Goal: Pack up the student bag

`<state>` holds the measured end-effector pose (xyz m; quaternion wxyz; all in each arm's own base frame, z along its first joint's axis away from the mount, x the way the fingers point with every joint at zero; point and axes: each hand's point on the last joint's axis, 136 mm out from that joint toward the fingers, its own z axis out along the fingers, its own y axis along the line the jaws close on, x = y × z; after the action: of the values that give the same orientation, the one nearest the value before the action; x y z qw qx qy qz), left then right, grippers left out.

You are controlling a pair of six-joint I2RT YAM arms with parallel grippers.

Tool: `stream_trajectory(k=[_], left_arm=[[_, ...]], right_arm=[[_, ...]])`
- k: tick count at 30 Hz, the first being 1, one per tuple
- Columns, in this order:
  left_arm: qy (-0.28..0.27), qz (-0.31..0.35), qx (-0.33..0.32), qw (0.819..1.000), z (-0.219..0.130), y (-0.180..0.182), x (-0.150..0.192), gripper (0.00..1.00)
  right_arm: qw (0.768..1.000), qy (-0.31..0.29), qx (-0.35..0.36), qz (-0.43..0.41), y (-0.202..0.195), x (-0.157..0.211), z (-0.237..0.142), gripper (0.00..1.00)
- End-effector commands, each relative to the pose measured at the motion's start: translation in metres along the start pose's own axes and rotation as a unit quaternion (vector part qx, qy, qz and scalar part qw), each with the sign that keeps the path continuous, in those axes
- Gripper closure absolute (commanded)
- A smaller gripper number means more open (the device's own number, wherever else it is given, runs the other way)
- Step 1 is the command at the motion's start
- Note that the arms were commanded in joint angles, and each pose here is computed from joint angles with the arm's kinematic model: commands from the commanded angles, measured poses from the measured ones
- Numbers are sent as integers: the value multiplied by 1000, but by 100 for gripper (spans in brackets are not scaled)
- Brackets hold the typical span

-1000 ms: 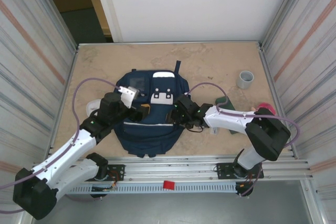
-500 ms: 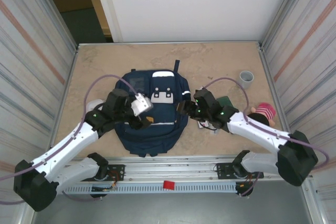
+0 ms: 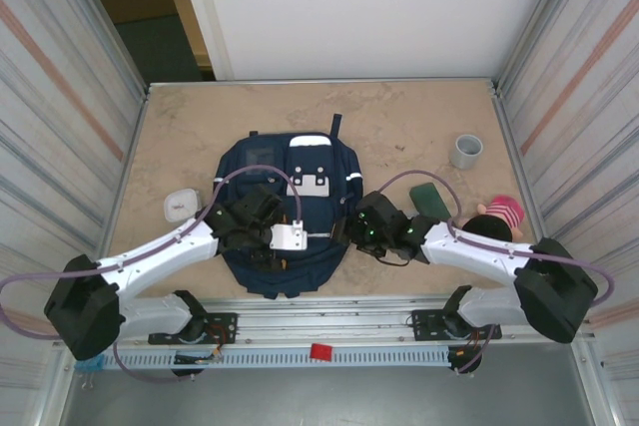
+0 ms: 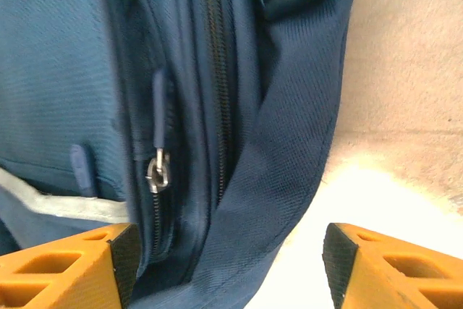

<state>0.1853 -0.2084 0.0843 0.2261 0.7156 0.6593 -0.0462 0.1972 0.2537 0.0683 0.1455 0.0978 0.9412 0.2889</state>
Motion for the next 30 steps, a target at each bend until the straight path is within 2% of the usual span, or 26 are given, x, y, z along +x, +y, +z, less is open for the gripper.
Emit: stream_trajectory(k=[1,6,9,12,16,19,20,25,28,30], left_arm=[[11,26,-7,1000,1,3,-1,12],[11,-7,-68,998,5,26,-3,16],[16,-23,-96,995,7,39,-3,24],[27,-24,-93,995,13,39,0,31],[3,-13,-49,999,19,22,-9,27],[-10,-8,-36,999,25,12,-14,26],[-2,-8,-38,999,29,12,-12,29],[44,-32,-75,996,32,32,-4,70],[1,-53,-119,991,15,46,-18,93],[-55,-74,-144,985,-5,55,-34,100]], right_arm=[[1000,0,-3,25,-1,3,12,32],[999,-25,7,28,-7,-10,27,38],[999,-39,-17,25,2,-24,30,48],[999,-45,-21,19,8,-35,28,55],[998,-59,-28,7,14,-44,15,53],[997,-69,-38,1,19,-45,-3,41],[997,-68,-38,-1,19,-44,-8,38],[997,-59,-50,17,10,-29,-19,35],[995,-71,-68,29,10,-19,-25,34],[992,-81,-88,51,14,-15,-29,33]])
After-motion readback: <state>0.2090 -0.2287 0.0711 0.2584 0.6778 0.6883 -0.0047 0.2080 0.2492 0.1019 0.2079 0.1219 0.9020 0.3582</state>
